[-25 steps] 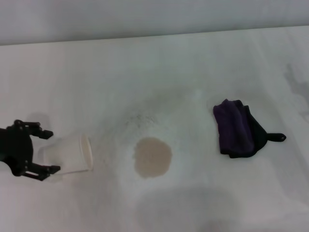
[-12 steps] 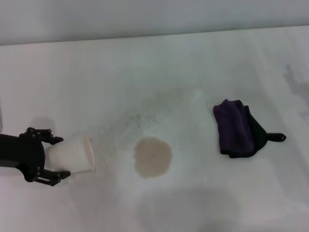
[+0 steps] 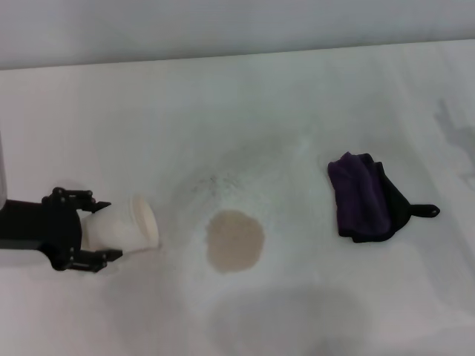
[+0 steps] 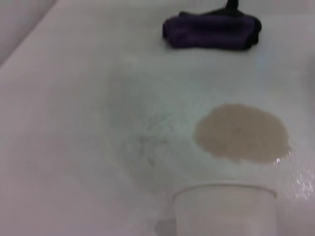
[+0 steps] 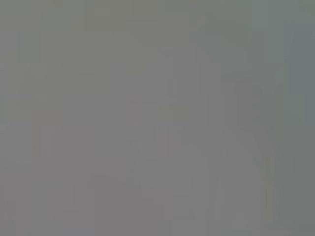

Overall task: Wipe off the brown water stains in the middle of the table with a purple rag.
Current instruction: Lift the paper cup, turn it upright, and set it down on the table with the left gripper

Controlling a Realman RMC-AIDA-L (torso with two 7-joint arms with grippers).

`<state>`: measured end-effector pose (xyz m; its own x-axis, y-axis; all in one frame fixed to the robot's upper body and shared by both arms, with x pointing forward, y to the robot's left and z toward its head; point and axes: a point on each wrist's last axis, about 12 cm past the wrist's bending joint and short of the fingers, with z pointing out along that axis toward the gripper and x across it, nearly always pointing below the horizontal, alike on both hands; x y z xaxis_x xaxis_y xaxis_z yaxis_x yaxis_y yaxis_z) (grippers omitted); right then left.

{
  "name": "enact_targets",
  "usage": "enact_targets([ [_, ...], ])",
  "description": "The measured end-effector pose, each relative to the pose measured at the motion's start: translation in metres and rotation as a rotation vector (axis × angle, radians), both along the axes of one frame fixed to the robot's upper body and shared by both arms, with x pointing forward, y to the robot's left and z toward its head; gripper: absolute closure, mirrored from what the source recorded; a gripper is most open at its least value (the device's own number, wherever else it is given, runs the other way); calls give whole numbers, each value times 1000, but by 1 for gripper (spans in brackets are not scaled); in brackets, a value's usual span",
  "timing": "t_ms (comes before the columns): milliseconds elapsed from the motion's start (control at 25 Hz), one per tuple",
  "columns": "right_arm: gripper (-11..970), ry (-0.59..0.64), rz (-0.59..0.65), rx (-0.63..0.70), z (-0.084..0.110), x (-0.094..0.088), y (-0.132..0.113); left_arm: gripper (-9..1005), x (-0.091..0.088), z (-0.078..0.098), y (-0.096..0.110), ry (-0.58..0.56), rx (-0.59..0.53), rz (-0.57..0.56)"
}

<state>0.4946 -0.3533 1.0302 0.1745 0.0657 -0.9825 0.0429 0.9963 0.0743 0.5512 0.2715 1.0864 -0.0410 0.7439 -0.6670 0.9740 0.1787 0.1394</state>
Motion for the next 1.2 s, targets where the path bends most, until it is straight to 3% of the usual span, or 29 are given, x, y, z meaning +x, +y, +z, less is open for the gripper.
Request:
enact_targets([
  [200,103,-1,19,-11,0,0,2,129,1,7,-2,-37,-99,26],
  [320,103,-1,37,-20,1,1,3,278,1,13,2,-85,-202,66],
  [480,103,-6,73,-43,3,5,6,307,-1,16,6,-137,-380,140],
  [600,103,-8,97,-55,5,8,9,330,-2,15,8,-149,-441,167],
  [640,103,-8,104,-58,5,9,10,338,-5,9,9,-160,-541,216],
  [840,104,-9,130,-69,7,14,14,363,-18,-9,11,-147,-711,338],
  [1200,104,-5,141,-75,6,14,15,363,-55,-50,16,-195,-756,469],
])
